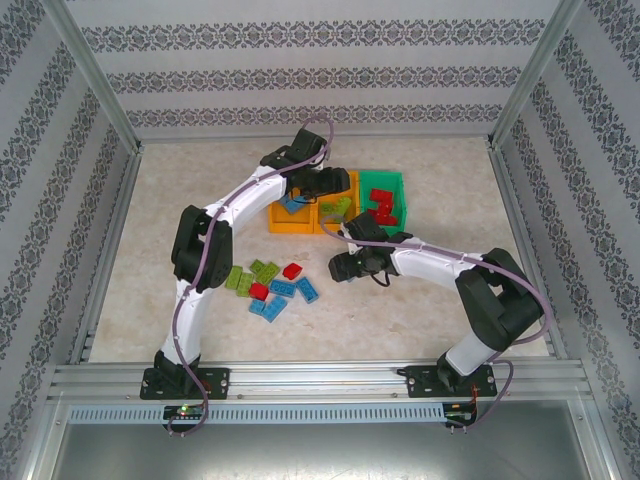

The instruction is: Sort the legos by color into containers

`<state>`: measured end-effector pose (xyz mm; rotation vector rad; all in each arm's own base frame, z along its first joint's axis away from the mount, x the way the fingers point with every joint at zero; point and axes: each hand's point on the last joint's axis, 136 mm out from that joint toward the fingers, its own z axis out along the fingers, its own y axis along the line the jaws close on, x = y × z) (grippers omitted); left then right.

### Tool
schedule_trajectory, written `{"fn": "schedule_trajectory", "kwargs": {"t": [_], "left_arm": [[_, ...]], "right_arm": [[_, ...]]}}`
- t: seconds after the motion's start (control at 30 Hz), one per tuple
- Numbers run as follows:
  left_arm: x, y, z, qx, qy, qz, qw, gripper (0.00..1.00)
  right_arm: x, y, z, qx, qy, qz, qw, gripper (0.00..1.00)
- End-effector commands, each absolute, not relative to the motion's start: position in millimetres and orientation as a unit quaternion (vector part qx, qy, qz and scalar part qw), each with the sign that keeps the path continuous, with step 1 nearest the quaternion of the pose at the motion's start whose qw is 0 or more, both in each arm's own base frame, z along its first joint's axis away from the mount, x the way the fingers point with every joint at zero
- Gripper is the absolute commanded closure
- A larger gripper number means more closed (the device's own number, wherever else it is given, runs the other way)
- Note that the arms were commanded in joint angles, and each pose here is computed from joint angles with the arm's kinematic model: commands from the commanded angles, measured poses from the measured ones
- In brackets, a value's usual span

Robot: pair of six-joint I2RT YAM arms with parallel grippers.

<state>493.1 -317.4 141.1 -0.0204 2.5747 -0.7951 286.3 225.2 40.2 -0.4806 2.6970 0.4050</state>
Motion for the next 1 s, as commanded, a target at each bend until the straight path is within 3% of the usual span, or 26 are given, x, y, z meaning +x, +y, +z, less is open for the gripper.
{"fn": "schedule_trajectory", "kwargs": {"t": [0.0,0.3,0.5,0.97], "left_arm": [[484,-309,175,-0.011,0.928,-0.277,0.250,0.24],[470,-267,175,-0.064,0.931,-0.254,0.255,0.12],[455,-214,173,-0.121,0.925,-0.242,0.268,0.11],[382,-129,137,-0.173,0.938,-0.164,0.252,0.07]], "right_arm": [[292,222,37,-0.182,0.959,0.107,0.187,0.33],[288,228,27,-0.196,0.960,0.103,0.173,0.53],[288,233,33,-0.190,0.958,0.117,0.179,0.71],[324,314,118,-0.162,0.907,0.307,0.237,0.74]]}}
